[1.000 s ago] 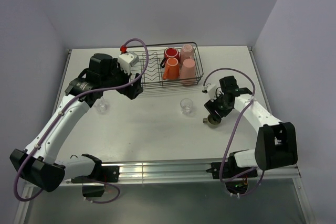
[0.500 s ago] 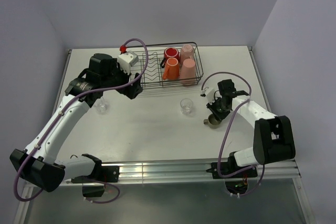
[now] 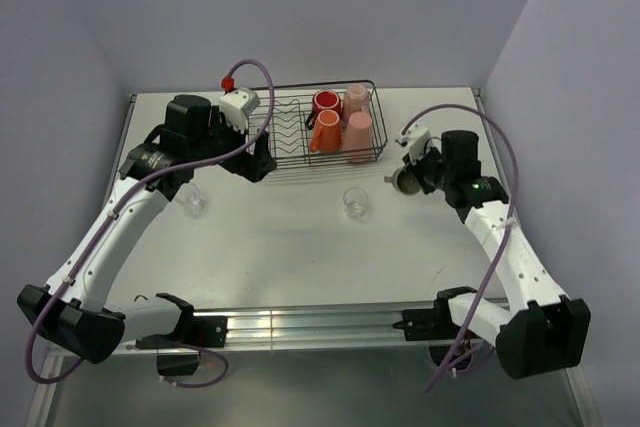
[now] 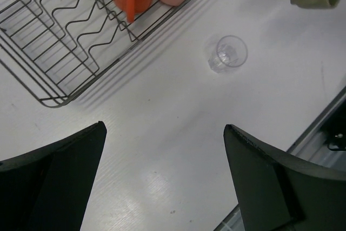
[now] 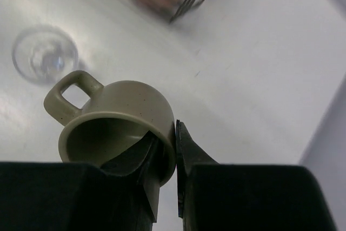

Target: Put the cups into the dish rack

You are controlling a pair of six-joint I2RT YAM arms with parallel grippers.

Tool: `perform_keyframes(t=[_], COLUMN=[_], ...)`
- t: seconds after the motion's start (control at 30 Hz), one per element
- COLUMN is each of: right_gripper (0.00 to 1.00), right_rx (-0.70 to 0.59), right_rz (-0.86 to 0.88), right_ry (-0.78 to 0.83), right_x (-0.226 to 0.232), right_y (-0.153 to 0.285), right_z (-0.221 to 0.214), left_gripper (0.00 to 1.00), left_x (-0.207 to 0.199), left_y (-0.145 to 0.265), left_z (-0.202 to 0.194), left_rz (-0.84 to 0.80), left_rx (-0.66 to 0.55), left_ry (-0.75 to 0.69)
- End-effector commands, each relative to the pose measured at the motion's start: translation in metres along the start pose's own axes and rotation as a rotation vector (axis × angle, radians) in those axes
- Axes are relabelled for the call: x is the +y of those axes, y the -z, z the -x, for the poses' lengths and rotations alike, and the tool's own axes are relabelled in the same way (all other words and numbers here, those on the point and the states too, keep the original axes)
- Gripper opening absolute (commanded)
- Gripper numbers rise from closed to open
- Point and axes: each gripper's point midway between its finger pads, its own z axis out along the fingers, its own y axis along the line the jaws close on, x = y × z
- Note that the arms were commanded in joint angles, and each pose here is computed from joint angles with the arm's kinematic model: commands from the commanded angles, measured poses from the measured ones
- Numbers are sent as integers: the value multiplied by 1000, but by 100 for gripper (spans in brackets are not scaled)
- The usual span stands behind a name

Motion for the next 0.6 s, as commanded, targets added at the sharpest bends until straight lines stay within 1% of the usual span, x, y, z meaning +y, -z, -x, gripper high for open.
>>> perform_keyframes(t=[0.0, 0.1, 0.13, 0.2, 0.27, 0.3, 0.33, 0.37, 0.4, 0.43, 0.47, 0.5, 0.53, 0.57], right_gripper=[0, 0, 0, 0, 0, 0, 0, 0, 0, 0, 0, 0, 0, 0], right_rx=[-352, -503, -564, -671, -757, -779, -885, -942, -958, -1067, -1129, -1144, -1223, -1246], right_rz=[-143, -215, -235, -303, -336, -381, -415, -473, -480, -540, -548, -562, -583, -590], right_ry=[17, 35, 55, 99, 151, 200, 244, 323, 365, 402, 442, 501, 542, 589], right_x=[-37, -48, -49, -54, -45, -45, -39, -36, -27, -25, -14, -7, 0, 7], right_y=[48, 80, 90, 115, 134, 136, 153, 171, 164, 187, 198, 195, 211, 213], right_z=[106, 148, 163, 187, 205, 206, 224, 231, 226, 239, 244, 243, 251, 253], left_gripper=[99, 98, 97, 96, 96, 96, 96, 95, 95, 94, 94, 94, 93, 93], left_x=[-25, -43, -53, -64, -77, -81, -84, -90, -93, -94, -97, -101, -104, -107], left_y=[14, 20, 22, 26, 31, 34, 37, 40, 44, 46, 47, 50, 52, 53], left_z=[32, 39, 40, 43, 46, 49, 51, 52, 55, 60, 60, 61, 63, 61], left_rz=[-110, -201, -261, -317, -398, -422, -440, -470, -486, -495, -507, -530, -548, -567], left_rx=[-75, -80, -74, -70, -72, -85, -94, -97, -111, -131, -136, -137, -141, -132], left_ry=[48, 85, 90, 110, 107, 103, 104, 113, 109, 105, 110, 121, 122, 137])
